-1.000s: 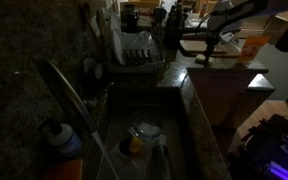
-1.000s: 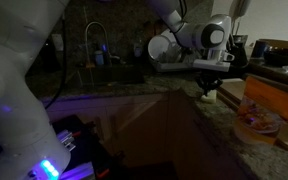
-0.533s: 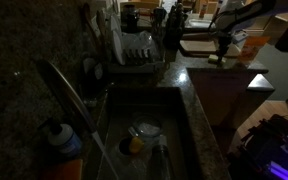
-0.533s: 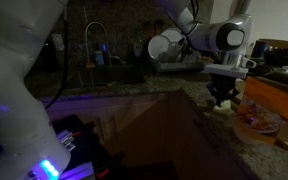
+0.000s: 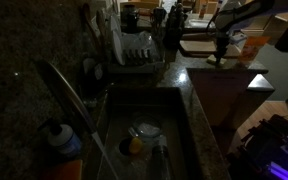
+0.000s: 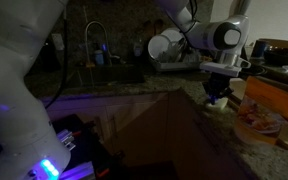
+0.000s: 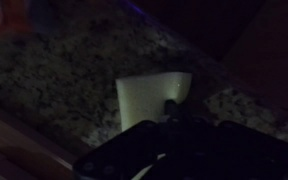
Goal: Slide the sponge across the countertop.
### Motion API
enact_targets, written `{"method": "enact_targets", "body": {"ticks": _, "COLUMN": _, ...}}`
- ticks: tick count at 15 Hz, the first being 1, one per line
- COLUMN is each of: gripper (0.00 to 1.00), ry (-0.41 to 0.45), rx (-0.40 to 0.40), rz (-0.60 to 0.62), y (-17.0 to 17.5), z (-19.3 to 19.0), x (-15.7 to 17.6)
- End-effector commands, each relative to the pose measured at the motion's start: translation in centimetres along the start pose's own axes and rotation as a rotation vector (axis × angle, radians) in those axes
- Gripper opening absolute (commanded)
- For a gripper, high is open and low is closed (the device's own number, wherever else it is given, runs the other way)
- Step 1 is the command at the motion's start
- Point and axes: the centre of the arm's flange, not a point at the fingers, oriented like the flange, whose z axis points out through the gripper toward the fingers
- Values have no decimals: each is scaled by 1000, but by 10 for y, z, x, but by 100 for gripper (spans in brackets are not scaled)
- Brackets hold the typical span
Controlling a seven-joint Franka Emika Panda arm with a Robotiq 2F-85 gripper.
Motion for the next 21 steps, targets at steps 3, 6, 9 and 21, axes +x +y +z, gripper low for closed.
{"method": "enact_targets", "body": {"ticks": 3, "gripper": 1, "ry": 68, "rx": 43, "rz": -179, "y": -83, "z": 7, "x": 35}}
{"method": "enact_targets", "body": {"ticks": 6, "gripper": 1, "ry": 103, "rx": 57, "rz": -241, "y": -116, "z": -2, "x": 49}}
{"method": "enact_targets", "body": {"ticks": 9, "gripper": 1, "ry": 148, "rx": 88, "rz": -273, "y": -132, "z": -12, "x": 59}}
{"method": "enact_targets", "body": {"ticks": 21, "gripper": 1, "ry": 101, "rx": 137, "rz": -182, "y": -86, "z": 8, "x": 35}}
